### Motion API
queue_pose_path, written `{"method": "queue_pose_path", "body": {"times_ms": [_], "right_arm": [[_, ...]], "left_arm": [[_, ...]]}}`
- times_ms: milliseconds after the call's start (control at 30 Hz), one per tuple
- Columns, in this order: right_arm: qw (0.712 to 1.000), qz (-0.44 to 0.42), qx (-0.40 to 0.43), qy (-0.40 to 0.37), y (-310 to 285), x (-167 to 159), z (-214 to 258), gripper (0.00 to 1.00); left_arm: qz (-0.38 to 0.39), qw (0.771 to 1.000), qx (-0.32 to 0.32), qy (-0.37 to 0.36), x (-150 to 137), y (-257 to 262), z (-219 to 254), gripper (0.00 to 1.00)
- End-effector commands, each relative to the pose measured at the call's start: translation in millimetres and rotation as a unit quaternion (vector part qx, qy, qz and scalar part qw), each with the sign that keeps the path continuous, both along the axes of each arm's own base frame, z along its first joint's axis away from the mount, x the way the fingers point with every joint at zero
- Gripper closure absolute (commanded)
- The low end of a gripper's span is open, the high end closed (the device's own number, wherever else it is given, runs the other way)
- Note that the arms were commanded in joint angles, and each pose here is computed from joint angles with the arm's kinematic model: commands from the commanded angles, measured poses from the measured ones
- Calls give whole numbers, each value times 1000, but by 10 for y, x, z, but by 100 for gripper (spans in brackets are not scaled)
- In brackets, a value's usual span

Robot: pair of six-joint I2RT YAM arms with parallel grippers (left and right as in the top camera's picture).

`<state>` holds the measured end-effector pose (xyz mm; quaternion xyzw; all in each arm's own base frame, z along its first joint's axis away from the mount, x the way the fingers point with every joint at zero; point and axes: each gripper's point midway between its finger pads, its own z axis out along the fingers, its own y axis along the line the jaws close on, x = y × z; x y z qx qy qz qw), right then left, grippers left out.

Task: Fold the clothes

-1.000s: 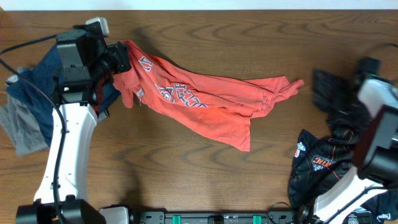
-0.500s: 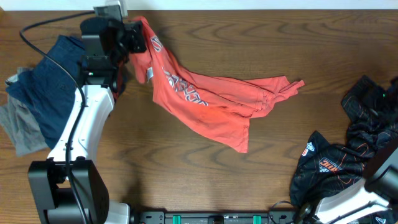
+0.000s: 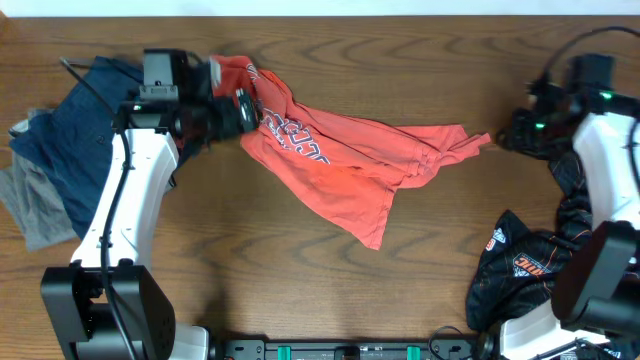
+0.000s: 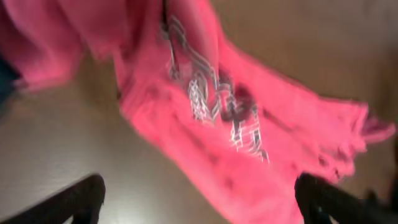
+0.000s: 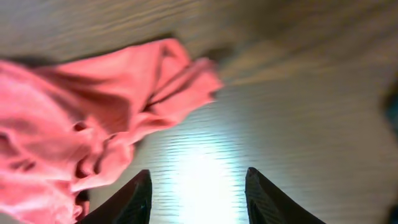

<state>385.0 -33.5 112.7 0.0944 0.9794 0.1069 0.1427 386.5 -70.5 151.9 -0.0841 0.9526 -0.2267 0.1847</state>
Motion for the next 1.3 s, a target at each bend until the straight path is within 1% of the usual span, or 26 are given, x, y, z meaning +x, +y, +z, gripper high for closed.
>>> {"method": "queue_pose_path", "body": {"times_ms": [0, 67, 133, 267, 400, 467, 533, 633, 800, 1000, 1067, 1100, 1133, 1200, 1267], "right_arm": [[999, 37, -3, -1, 192, 2, 1, 52], [999, 48, -3, 1, 278, -5, -2, 52], [999, 54, -2, 6, 325, -26, -9, 52], [998, 53, 1, 22, 355, -99, -27, 52], [998, 53, 3, 36, 360, -164, -41, 53], [998, 53, 2, 41, 357, -187, -46, 53], [998, 52, 3, 41, 355, -192, -47, 53], [998, 53, 3, 42, 359, -192, -47, 53], [998, 53, 3, 43, 360, -201, -49, 53], [997, 53, 4, 47, 361, -217, -52, 53], [997, 53, 4, 49, 362, -226, -53, 53], [997, 53, 4, 49, 362, -229, -54, 53], [997, 53, 4, 49, 360, -229, -54, 53], [997, 53, 4, 49, 361, -226, -53, 53], [997, 53, 4, 48, 361, -224, -53, 53]], "left_arm": [[-34, 997, -47, 60, -306, -251, -32, 2], [-38, 993, -47, 102, -497, -337, -110, 2], [-40, 989, -49, 131, -628, -440, -191, 2], [-54, 984, -43, 166, -848, -680, -431, 2], [-38, 981, -32, 188, -990, -878, -774, 2], [-25, 981, -40, 186, -1021, -988, -920, 2], [-28, 985, -43, 164, -1002, -1088, -1033, 2], [-28, 991, -20, 128, -989, -1163, -1207, 0], [2, 992, 41, 116, -1062, -1138, -1421, 3], [5, 993, 30, 113, -1042, -1370, -1616, 4], [11, 993, 24, 111, -1011, -1410, -1649, 12], [16, 993, 21, 112, -1000, -1418, -1655, 18], [23, 993, 17, 114, -994, -1421, -1653, 27], [28, 993, 13, 112, -978, -1430, -1642, 40], [31, 994, 13, 102, -928, -1426, -1629, 55]]}}
